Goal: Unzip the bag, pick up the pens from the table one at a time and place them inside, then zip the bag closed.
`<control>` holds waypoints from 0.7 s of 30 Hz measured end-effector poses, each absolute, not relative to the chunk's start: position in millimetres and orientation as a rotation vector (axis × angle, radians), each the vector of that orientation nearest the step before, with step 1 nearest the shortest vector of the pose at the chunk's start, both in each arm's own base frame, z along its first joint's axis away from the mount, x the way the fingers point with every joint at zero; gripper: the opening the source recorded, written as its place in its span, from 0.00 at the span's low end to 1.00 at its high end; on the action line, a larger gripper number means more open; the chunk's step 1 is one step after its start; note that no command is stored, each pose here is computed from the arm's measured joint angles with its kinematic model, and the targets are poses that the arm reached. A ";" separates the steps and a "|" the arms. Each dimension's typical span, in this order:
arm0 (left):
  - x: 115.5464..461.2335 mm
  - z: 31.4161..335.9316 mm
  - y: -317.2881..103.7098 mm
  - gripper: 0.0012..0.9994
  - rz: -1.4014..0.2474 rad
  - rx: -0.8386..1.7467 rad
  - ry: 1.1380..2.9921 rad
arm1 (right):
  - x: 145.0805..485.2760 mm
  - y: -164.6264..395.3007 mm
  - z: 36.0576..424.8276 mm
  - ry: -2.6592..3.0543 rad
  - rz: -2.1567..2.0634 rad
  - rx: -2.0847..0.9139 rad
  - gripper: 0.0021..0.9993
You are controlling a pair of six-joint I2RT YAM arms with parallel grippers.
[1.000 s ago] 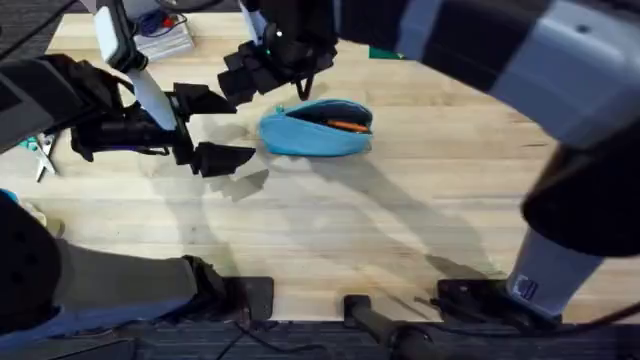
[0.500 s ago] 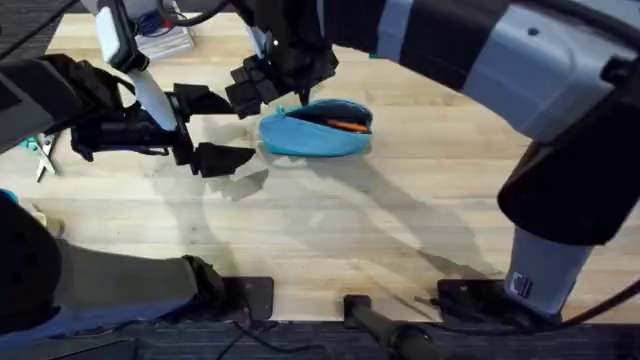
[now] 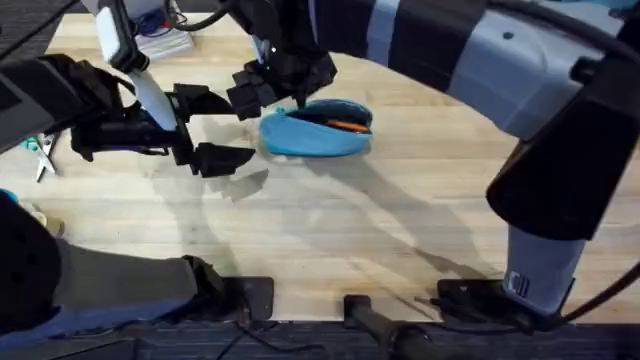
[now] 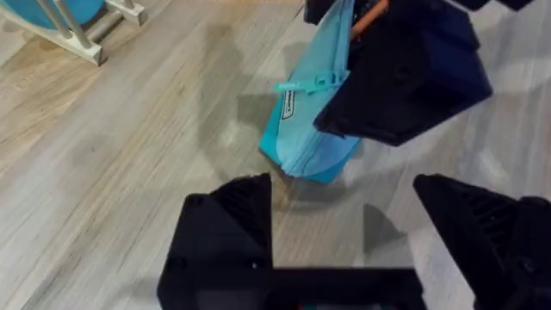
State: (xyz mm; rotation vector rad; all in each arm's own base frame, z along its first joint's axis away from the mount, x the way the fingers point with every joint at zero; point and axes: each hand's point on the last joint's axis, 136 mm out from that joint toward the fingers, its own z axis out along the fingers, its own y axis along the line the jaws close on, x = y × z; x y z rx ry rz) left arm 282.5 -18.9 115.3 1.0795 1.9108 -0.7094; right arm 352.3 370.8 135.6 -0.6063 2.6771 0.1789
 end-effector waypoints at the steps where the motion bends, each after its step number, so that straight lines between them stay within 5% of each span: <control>1: 282.6 115.3 -18.9 0.99 -0.709 1.080 1.911 | 352.4 371.0 135.7 2.678 0.181 -0.599 0.96; 21: 282.6 115.4 -18.9 0.99 -0.709 1.080 1.910 | 352.8 371.6 130.8 2.690 0.179 -0.584 0.86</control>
